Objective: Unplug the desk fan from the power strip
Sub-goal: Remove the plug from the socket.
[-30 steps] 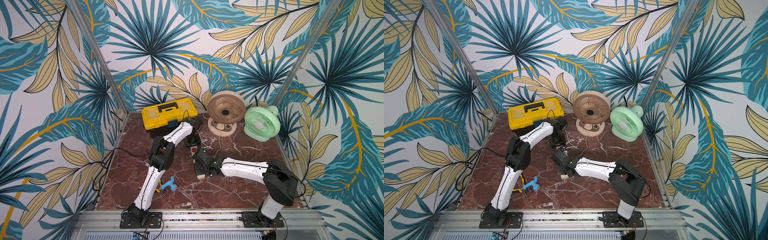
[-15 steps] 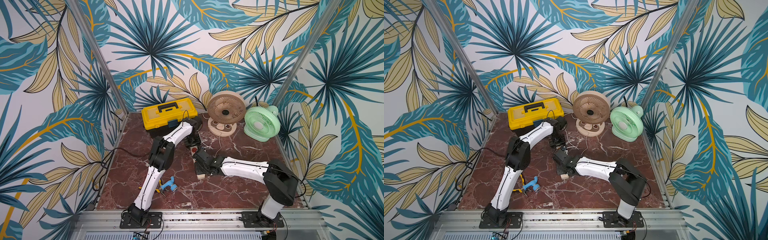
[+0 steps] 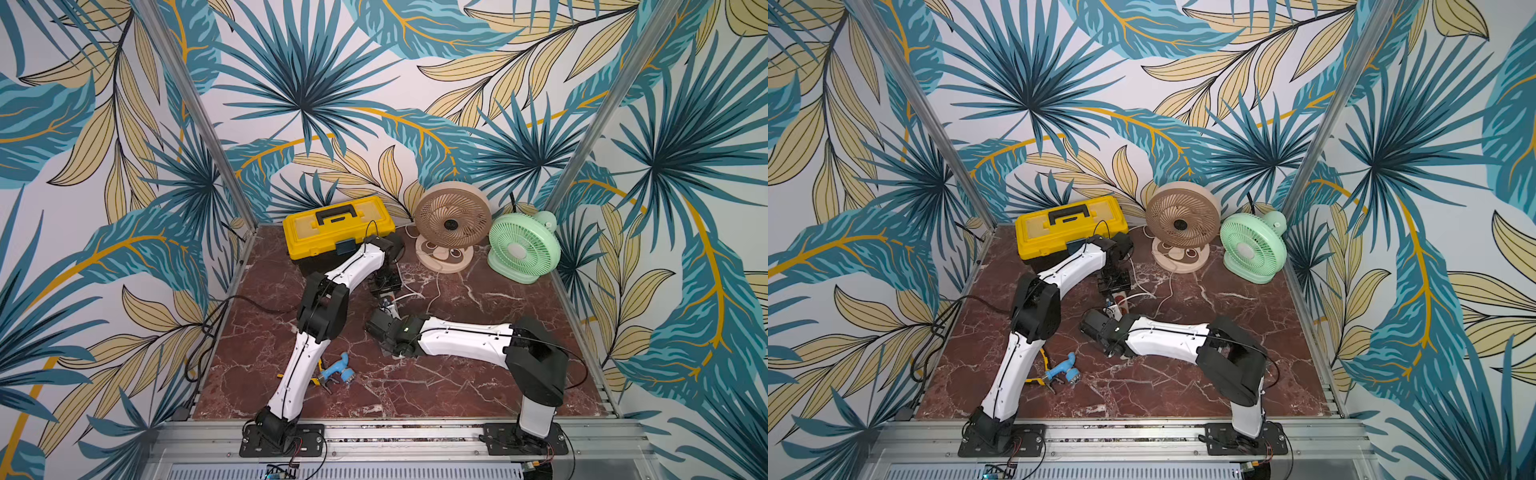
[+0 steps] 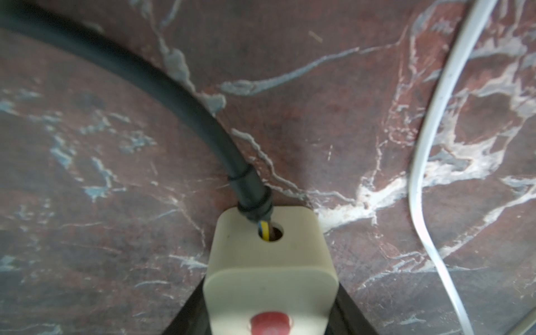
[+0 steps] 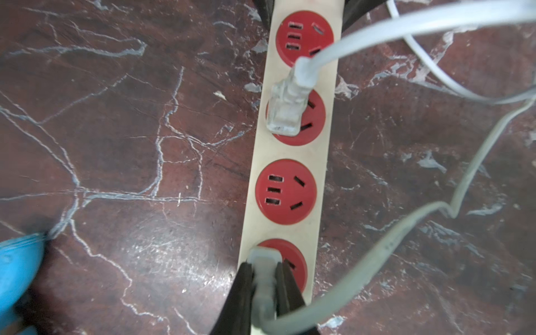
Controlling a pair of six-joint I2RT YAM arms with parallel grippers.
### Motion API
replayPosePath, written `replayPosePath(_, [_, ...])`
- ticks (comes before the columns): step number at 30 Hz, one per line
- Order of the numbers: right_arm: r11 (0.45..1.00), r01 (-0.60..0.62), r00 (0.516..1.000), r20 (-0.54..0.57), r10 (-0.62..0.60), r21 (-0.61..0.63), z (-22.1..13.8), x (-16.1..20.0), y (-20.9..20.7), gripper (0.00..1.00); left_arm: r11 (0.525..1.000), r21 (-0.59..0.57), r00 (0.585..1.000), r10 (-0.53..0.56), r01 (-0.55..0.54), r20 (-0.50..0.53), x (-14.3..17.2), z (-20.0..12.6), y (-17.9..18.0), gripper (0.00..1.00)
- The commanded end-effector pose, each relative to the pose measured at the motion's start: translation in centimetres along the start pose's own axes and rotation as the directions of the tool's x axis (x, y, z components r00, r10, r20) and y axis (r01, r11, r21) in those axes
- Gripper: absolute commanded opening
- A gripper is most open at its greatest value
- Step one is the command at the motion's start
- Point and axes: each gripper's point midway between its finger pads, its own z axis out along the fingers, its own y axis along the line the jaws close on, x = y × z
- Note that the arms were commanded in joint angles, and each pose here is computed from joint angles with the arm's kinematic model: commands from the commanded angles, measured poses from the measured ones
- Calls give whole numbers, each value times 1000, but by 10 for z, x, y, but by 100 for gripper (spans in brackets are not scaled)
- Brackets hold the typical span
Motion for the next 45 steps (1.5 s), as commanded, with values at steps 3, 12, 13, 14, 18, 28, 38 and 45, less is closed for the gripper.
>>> replayPosePath(3, [994, 73, 994, 72, -79, 75, -14, -15, 1, 0, 985, -169, 995, -37, 20, -96, 9, 84, 49, 0])
replayPosePath(12, [998, 39, 997, 71, -42, 48, -11, -12, -1, 0, 986, -166, 995, -35, 19, -96, 8, 84, 48, 0])
replayPosePath(13, [999, 21, 997, 67, -23, 32, -9, -11, -2, 0, 986, -166, 995, -35, 19, -97, 9, 84, 48, 0])
replayPosePath(14, [1000, 1, 998, 62, -2, 13, -8, -11, -4, 0, 986, -164, 995, -34, 18, -97, 9, 84, 48, 0])
replayPosePath(18, [992, -99, 995, 22, 101, -76, -1, -4, -10, 0, 987, -162, 995, -32, 15, -98, 9, 84, 47, 0])
replayPosePath(28, [947, -270, 963, -42, 266, -176, 6, 0, -31, 0, 987, -159, 995, -29, 13, -99, 9, 85, 46, 0])
replayPosePath(38, [948, -270, 963, -42, 266, -168, 7, -2, -32, 0, 987, -157, 995, -29, 13, -99, 9, 84, 46, 0])
replayPosePath(45, [982, -147, 989, -6, 147, -123, 1, -11, -13, 0, 988, -156, 995, -30, 15, -96, 8, 85, 46, 0])
